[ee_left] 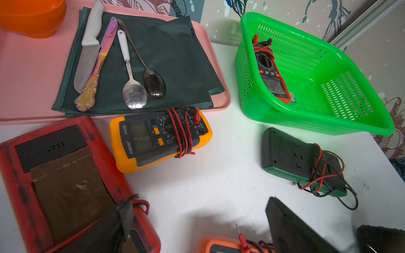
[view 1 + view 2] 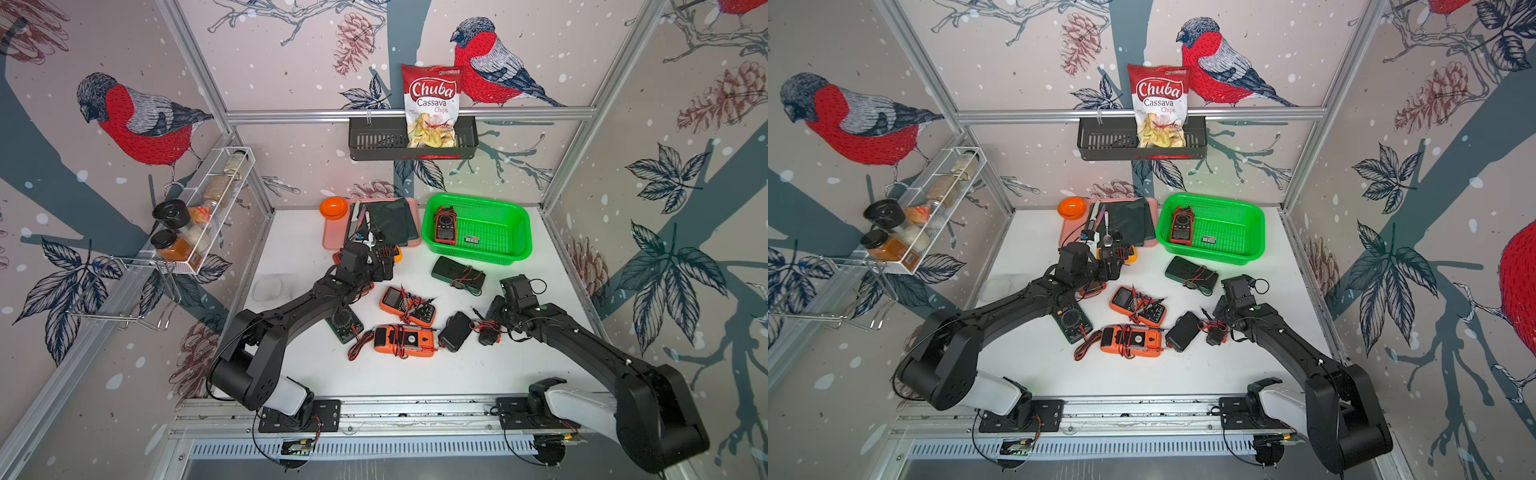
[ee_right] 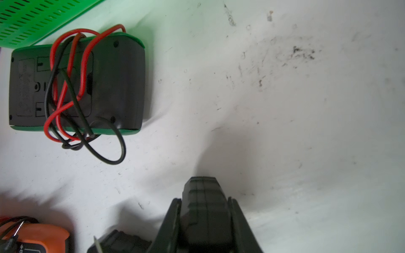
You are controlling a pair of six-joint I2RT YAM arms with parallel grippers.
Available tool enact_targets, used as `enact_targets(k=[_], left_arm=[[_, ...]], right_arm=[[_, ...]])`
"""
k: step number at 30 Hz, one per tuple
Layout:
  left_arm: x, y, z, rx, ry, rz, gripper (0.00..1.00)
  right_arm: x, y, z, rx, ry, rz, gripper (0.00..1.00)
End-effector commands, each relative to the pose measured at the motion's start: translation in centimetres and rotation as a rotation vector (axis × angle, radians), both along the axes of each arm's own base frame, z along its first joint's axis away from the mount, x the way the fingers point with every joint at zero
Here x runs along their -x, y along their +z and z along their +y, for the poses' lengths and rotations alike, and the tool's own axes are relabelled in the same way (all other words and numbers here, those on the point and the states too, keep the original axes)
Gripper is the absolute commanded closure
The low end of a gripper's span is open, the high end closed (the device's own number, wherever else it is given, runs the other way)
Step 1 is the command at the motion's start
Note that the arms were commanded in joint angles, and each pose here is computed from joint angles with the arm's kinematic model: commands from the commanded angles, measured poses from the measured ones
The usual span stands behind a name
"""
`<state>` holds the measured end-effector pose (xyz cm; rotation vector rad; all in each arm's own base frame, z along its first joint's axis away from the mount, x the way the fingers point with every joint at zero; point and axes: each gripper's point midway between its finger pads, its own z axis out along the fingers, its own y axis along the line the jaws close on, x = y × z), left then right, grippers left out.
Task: Put the multimeter into the basket
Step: Pick up the multimeter from the center of the board, then place the multimeter in the basket.
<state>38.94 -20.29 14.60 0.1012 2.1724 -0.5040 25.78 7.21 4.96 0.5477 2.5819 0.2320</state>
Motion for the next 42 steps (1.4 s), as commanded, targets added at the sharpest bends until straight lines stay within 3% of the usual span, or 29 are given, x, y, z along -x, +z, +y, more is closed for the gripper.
enact_targets(k=[1, 4, 12, 17, 21, 27, 31, 38, 42], left_arm=[[-0.5, 0.7, 0.1, 0.006, 0.010, -0.025, 0.02], [-0.6, 0.9, 0.1, 0.002, 0.013, -0.030, 0.02], [-0.9, 1.4, 0.4, -0.003, 0.030, -0.045, 0.02], [-1.1, 1.4, 0.2, 0.001, 0.026, -0.047, 0.02], [-1.3, 1.2, 0.1, -0.002, 0.026, -0.042, 0.01], [-1.3, 0.9, 0.1, -0.007, 0.023, -0.035, 0.02], [-1.2, 0.8, 0.0, -0.004, 0.018, -0.033, 0.02], [-1.2, 0.4, 0.0, -0.007, 0.009, -0.029, 0.02], [-1.2, 0.4, -0.1, -0.002, 0.006, -0.028, 0.02]], right_arm=[[0.4, 0.5, -0.2, 0.036, 0.015, 0.023, 0.90], [-0.6, 2.3, 0.3, 0.048, 0.032, -0.011, 1.00], [-5.2, 12.8, 1.3, 0.151, 0.069, -0.229, 1.00], [-9.9, 19.3, 0.5, 0.285, 0.020, -0.404, 1.00], [-14.9, 20.8, 0.1, 0.373, -0.013, -0.445, 1.00], [-22.8, 20.0, -0.3, 0.486, -0.077, -0.414, 1.00], [-26.8, 16.9, -0.5, 0.582, -0.118, -0.296, 1.00], [-31.1, 9.7, 0.6, 0.643, -0.134, -0.167, 1.00], [-32.3, 6.7, 1.8, 0.639, -0.117, -0.148, 0.92]])
